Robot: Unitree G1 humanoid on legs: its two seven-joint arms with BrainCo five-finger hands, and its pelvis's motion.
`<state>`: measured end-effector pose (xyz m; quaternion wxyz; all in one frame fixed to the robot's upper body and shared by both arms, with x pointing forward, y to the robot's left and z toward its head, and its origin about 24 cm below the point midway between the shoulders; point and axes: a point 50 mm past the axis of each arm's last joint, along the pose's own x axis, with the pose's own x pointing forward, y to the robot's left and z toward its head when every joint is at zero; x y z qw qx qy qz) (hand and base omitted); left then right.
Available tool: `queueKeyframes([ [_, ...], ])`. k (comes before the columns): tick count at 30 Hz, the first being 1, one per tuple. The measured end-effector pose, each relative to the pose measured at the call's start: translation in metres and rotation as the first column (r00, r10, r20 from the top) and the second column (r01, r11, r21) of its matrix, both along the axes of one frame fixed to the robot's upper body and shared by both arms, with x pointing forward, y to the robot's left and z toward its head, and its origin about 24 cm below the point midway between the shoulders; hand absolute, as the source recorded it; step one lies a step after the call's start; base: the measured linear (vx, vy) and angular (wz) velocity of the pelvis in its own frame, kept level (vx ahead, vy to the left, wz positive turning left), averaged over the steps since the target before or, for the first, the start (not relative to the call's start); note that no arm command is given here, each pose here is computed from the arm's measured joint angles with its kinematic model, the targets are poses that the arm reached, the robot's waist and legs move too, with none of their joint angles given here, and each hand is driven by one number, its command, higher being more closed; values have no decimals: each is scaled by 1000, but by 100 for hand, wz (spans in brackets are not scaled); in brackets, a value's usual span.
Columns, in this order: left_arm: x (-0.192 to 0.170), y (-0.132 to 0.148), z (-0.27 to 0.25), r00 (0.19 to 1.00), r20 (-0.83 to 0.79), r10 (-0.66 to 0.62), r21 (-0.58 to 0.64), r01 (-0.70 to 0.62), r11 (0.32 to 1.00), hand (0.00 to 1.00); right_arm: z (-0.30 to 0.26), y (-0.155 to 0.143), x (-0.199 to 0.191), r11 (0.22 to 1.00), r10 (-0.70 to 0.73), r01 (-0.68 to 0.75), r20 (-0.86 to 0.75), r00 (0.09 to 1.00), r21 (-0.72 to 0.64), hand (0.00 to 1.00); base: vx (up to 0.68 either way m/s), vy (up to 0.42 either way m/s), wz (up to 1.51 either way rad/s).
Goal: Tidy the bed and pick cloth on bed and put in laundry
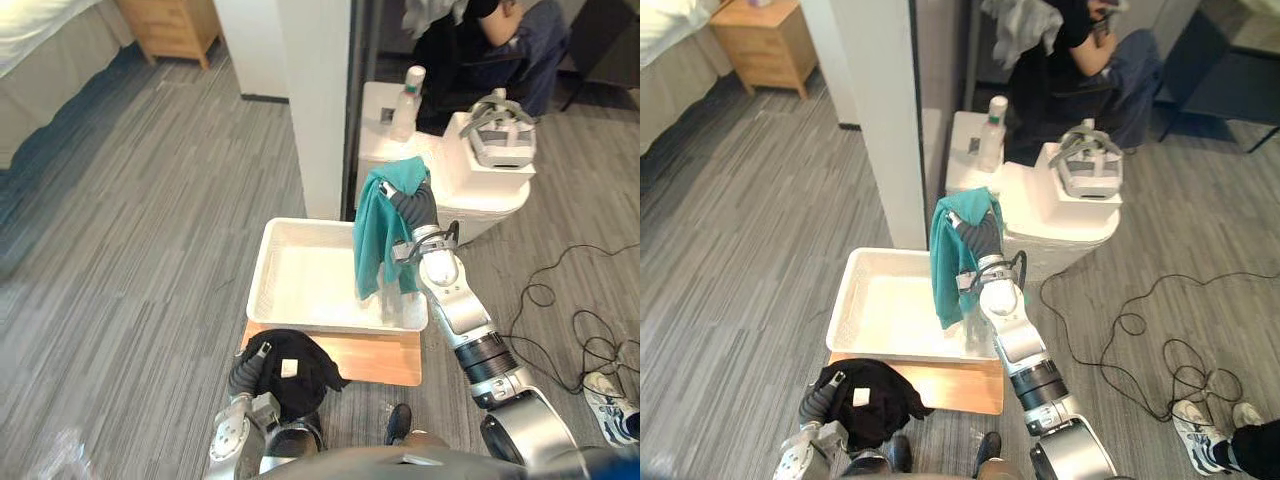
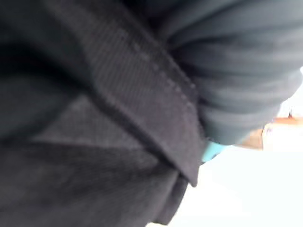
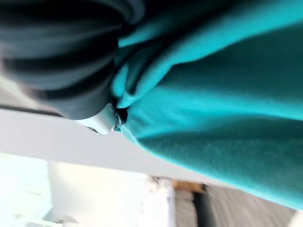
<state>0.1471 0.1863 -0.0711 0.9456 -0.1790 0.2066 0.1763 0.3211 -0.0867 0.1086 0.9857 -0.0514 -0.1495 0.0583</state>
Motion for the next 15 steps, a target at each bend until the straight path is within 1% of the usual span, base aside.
queueKeyframes([
  [1, 1, -1, 1, 1000, 6, 0, -2, 0, 1000, 100, -10, -2, 2, 1000, -12, 12, -45, 999, -13, 0, -6, -11, 19],
  [6, 10, 1, 15, 996, 86, 25, -25, -22, 999, 100, -51, -14, 4, 993, -90, 70, -213, 973, -99, 0, 12, -8, 15],
  [8, 14, 2, 17, 994, 107, 31, -21, -29, 999, 100, -62, -17, 2, 989, -111, 82, -255, 960, -123, 0, 31, -3, 12],
  [12, 19, 6, 24, 989, 141, 43, -17, -41, 999, 100, -74, -21, -6, 986, -122, 83, -289, 950, -145, 0, 28, -2, 11],
  [15, 26, 17, 34, 977, 188, 102, -21, -100, 995, 100, -87, -24, -15, 983, -130, 78, -325, 937, -168, 0, 11, 7, 13],
])
